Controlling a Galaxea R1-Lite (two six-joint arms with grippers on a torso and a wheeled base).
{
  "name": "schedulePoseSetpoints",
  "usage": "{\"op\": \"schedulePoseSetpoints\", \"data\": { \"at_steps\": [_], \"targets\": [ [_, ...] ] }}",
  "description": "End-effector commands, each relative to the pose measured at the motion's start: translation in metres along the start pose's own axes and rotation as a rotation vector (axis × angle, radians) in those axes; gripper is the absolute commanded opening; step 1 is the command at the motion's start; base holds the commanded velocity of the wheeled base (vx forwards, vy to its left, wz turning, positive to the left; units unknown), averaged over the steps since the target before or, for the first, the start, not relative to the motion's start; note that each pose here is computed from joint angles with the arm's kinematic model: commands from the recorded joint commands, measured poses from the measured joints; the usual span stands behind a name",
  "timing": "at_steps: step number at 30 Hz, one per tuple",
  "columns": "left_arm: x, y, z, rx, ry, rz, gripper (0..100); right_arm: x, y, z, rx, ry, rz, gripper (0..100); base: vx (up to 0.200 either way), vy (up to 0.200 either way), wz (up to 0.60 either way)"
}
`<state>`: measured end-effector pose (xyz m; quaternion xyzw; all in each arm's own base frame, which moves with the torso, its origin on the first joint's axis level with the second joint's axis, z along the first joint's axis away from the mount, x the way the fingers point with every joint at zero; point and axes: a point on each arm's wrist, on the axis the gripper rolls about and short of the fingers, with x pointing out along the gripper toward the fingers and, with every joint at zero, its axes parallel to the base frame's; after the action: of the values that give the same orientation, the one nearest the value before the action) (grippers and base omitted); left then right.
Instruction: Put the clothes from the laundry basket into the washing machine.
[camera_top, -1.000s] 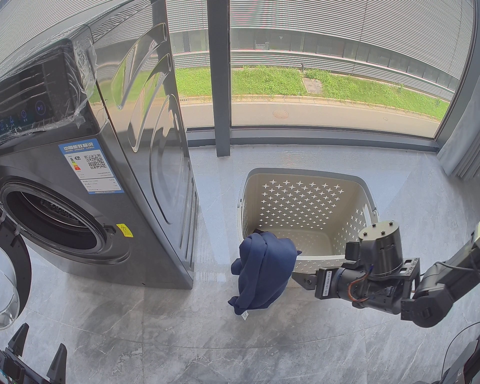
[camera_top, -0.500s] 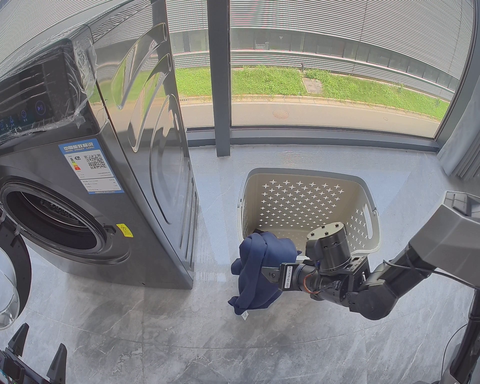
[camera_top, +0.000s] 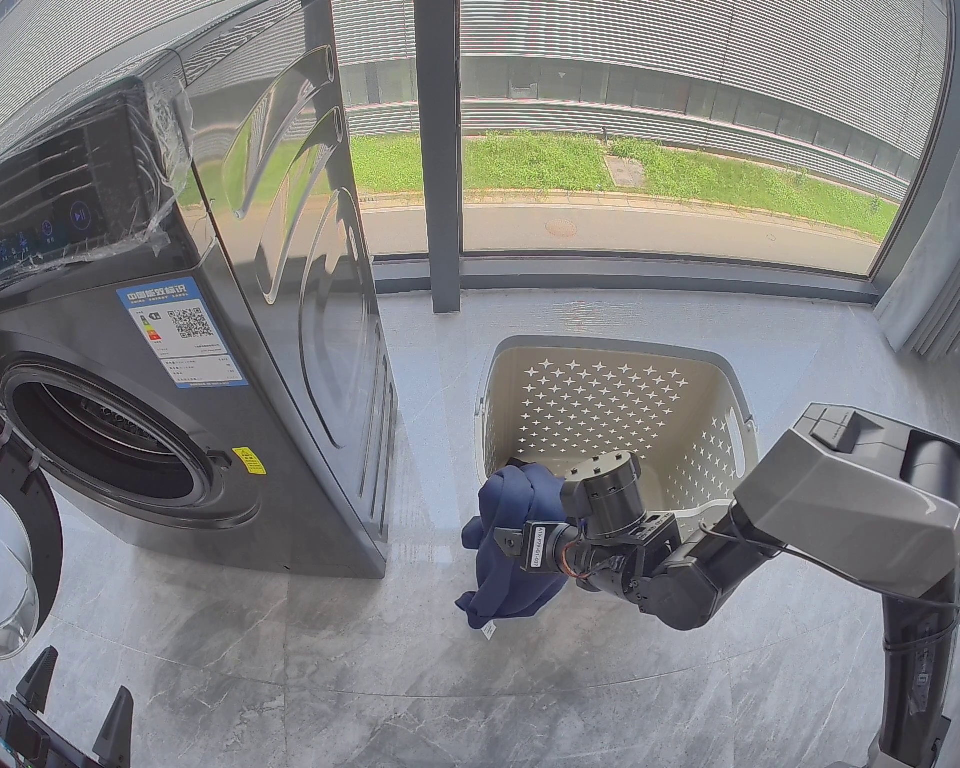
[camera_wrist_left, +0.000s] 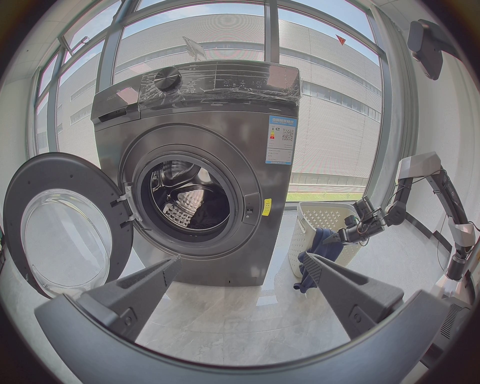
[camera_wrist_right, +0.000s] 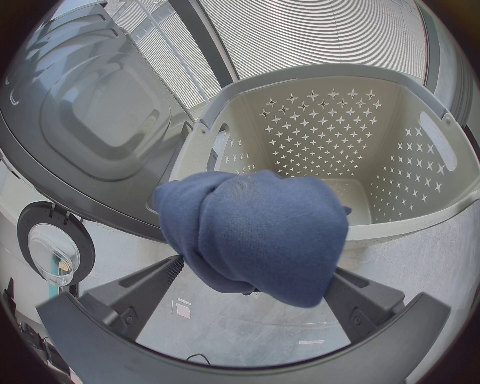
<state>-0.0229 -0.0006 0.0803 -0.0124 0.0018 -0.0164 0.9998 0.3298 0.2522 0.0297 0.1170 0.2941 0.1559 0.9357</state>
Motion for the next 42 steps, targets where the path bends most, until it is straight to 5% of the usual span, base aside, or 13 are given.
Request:
{"op": "schedulePoseSetpoints", "data": {
  "at_steps": [1,12,13,22,27,33,38,42],
  "targets": [
    [0.0,0.0,-0.005,0.0,0.006,0.002,100,0.024,-0.002,-0.009,0.005,0.004,-0.009,100,0.0,0.0,0.0],
    [0.0,0.0,-0.005,0.0,0.006,0.004,100,0.039,0.001,0.0,0.017,-0.081,-0.013,100,0.0,0.0,0.0],
    [0.0,0.0,-0.005,-0.002,0.006,0.004,100,0.038,0.001,0.0,0.02,-0.081,-0.013,0,0.0,0.0,0.0],
    [0.0,0.0,-0.005,-0.002,0.006,0.004,100,0.011,0.008,0.007,0.019,-0.083,0.007,0,0.0,0.0,0.0],
    [0.0,0.0,-0.005,-0.002,0.006,0.004,100,-0.039,0.009,0.018,0.005,-0.091,0.024,0,0.0,0.0,0.0],
    [0.0,0.0,-0.005,-0.002,0.006,0.004,100,-0.119,0.001,0.037,-0.067,-0.154,0.057,0,0.0,0.0,0.0],
    [0.0,0.0,-0.005,0.0,0.006,0.004,100,-0.183,-0.001,0.058,-0.066,-0.287,0.149,0,0.0,0.0,0.0],
    [0.0,0.0,-0.005,0.0,0.006,0.004,100,-0.229,-0.002,0.062,-0.112,-0.356,0.262,0,0.0,0.0,0.0]
  ]
}}
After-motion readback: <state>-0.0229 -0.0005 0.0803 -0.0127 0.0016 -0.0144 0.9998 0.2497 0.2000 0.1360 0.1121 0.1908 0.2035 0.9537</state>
